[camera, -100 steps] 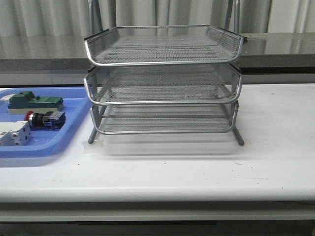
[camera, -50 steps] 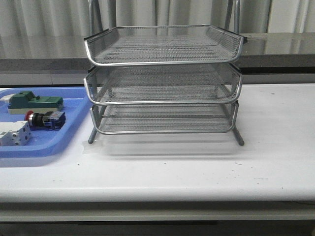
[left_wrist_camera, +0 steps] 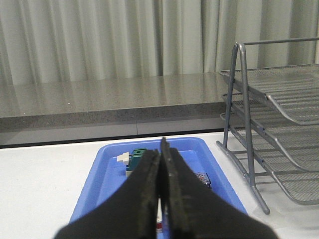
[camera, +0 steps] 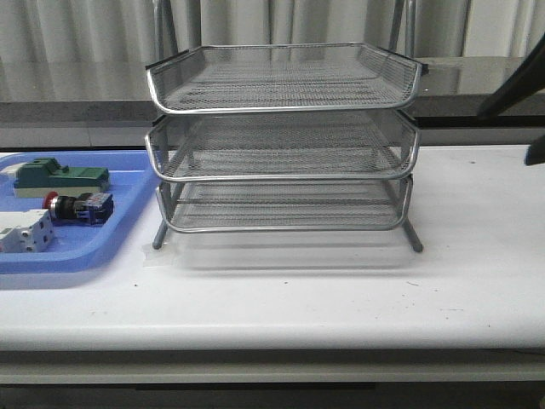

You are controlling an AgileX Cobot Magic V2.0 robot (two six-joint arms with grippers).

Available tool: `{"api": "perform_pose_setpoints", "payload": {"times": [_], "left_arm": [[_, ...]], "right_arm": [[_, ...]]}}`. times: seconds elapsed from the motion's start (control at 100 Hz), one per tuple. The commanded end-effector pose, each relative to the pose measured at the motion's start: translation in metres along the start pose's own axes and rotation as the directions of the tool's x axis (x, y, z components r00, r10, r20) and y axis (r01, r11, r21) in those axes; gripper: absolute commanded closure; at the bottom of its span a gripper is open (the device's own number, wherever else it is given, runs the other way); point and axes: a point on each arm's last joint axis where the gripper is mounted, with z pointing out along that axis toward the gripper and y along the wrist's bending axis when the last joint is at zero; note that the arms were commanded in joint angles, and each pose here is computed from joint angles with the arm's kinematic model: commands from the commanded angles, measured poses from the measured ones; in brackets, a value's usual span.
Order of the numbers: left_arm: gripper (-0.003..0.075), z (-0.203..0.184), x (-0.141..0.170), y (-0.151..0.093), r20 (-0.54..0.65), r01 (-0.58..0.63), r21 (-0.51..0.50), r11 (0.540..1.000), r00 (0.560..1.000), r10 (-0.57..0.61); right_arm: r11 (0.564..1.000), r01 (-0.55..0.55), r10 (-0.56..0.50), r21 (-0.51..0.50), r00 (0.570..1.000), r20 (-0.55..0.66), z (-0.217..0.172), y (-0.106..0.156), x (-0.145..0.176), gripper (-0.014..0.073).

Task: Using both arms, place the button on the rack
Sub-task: 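Reach the right gripper to the front edge of the middle wire tray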

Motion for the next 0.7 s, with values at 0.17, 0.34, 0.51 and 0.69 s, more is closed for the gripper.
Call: {"api": "perform_pose_setpoints", "payload": {"times": [0.17,0.34,0.51,0.69], "left_arm": [[0.0740,-0.002,0.007,-0.001,0.067,0.010,0.005,1.000,0.998,-0.010],[0.0740,-0.002,0.007,-0.001,0.067,0.010,0.005,1.000,0.998,-0.010],[0.0740,-0.002,0.007,-0.001,0.067,0.010,0.005,1.000,0.998,-0.010],[0.0740,-0.002,0.007,-0.001,0.067,0.010,0.005,1.000,0.998,-0.010]], "right_arm": [[0.987,0.004,-0.002,-0.161,1.000,0.010,0.036,0.011,-0.023,0.0269],[0.985,-0.014,0.008,-0.174,0.999,-0.032,0.061,0.006,-0.030,0.0269],[0.983,-0.013,0.001,-0.183,0.998,-0.064,0.078,0.006,-0.038,0.0269],[0.981,-0.010,-0.005,-0.196,0.997,-0.075,0.091,0.008,-0.047,0.0269]]}}
